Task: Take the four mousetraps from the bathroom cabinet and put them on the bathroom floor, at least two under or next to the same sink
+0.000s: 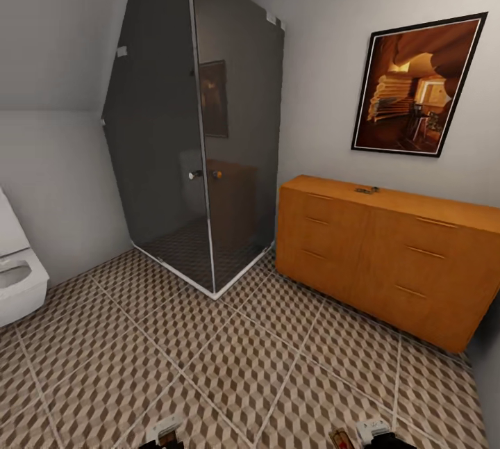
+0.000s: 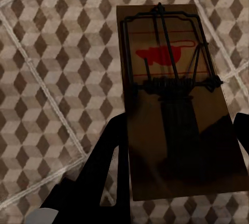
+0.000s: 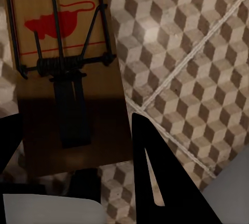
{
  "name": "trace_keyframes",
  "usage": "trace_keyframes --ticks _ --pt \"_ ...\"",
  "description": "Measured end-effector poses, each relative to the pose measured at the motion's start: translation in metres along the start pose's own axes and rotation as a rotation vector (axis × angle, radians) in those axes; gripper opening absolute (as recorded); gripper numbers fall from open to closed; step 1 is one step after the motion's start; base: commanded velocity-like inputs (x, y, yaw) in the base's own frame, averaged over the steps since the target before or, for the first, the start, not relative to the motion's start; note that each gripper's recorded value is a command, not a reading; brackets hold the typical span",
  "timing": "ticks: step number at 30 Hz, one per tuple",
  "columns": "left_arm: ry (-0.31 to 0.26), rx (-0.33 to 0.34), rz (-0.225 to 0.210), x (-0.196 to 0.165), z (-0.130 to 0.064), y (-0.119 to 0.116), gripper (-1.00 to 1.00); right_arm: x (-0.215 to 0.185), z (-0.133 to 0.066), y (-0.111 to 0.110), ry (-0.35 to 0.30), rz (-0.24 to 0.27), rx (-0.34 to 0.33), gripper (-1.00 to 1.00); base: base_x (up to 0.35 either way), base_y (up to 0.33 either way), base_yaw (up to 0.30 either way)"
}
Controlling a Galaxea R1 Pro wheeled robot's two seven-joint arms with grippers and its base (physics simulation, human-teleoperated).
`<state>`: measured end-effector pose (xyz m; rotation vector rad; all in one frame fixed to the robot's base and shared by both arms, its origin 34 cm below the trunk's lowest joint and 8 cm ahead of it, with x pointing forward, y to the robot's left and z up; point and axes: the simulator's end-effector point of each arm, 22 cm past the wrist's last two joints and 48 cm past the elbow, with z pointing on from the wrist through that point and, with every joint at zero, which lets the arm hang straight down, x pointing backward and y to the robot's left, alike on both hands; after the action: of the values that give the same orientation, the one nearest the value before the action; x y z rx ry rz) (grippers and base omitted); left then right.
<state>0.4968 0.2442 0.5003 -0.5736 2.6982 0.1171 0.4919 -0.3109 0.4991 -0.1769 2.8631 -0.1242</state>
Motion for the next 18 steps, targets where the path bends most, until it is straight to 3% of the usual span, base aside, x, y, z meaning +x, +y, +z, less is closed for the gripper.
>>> trace_keyframes --ticks 18 --pt "-0.004 0.000 0.001 -0.0008 0.0000 0.0000 -1.00 0.0006 0.0000 -0.0011 0.002 0.001 -0.001 -1.00 0.000 0.000 0.277"
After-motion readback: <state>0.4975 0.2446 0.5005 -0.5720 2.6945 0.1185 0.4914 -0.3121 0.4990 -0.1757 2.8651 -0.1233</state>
